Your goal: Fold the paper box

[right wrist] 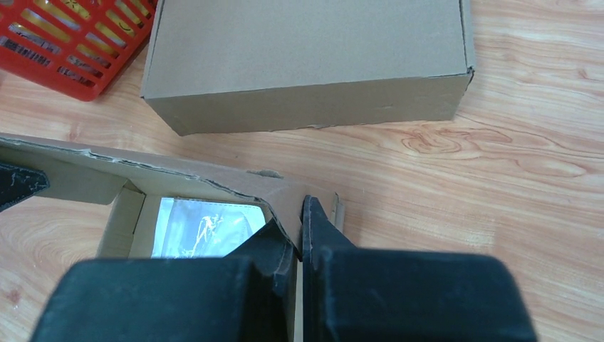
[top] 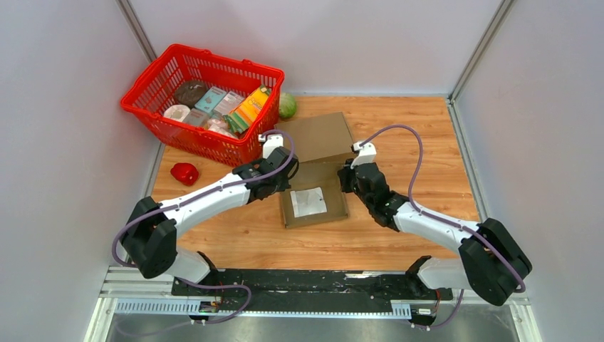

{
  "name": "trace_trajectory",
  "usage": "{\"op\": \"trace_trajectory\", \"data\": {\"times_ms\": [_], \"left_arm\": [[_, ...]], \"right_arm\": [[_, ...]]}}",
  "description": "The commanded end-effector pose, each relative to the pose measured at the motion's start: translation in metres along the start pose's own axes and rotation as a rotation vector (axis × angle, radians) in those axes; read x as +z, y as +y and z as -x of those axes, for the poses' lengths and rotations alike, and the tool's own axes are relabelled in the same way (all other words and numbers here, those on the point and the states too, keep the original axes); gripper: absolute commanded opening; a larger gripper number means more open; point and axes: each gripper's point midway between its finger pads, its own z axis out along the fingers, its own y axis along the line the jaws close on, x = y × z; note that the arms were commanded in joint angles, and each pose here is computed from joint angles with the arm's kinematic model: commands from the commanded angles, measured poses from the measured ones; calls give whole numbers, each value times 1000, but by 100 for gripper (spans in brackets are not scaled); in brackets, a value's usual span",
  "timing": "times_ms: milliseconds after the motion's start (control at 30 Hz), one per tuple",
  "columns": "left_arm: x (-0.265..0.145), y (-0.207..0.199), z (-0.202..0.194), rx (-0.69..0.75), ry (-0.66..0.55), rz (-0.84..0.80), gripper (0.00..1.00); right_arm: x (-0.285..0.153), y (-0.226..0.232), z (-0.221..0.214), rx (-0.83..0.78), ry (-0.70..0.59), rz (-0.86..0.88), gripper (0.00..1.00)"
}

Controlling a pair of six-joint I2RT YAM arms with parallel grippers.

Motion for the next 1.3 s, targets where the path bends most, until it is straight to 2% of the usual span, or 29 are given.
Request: {"op": "trace_trajectory", "data": {"times_ms": [0, 233, 467, 767, 833, 867, 900, 933, 967, 1033, 1067, 1167, 1200, 1233, 1267], "left_arm": [[-7, -15, 6, -90, -14, 19, 0], [-5, -20, -9, -52, -62, 34, 0], [-5, -25, -18, -64, -194, 46, 0], [-5, -18, -38, -28, -260, 55, 0], [-6, -20, -41, -15, -269, 53, 0], [-5, -21, -42, -10, -269, 54, 0], [-5, -22, -44, -1, -269, 54, 0], [-5, -23, -45, 1, -268, 55, 0], [-5, -22, -47, 10, -270, 64, 0], [-7, -24, -49, 25, -271, 62, 0], [-8, -23, -48, 26, -278, 67, 0], [-10, -24, -48, 38, -288, 72, 0], [-11, -24, -48, 42, -293, 77, 0], [-12, -23, -48, 46, -299, 83, 0], [-13, -21, -49, 54, -297, 89, 0]], "right_arm": [[-6, 20, 20, 70, -87, 34, 0], [-10, 18, 12, 79, -104, 13, 0], [-22, 12, 6, 107, -169, -15, 0], [-43, -3, -3, 137, -217, -27, 3], [-48, -2, -6, 144, -208, -19, 14], [-51, -5, -17, 132, -160, -34, 21], [-60, -2, -3, 160, -179, -22, 33], [-65, 1, -3, 221, -159, -21, 41], [-73, -8, -27, 196, -46, -56, 46], [-95, -2, -15, 252, -4, -39, 54], [-108, -10, -34, 231, 88, -65, 59], [-138, -6, -30, 271, 139, -15, 73], [-143, -4, -26, 295, 149, -3, 83], [-152, -5, -29, 320, 198, -17, 83], [-161, 8, -9, 427, 195, 10, 84]]}}
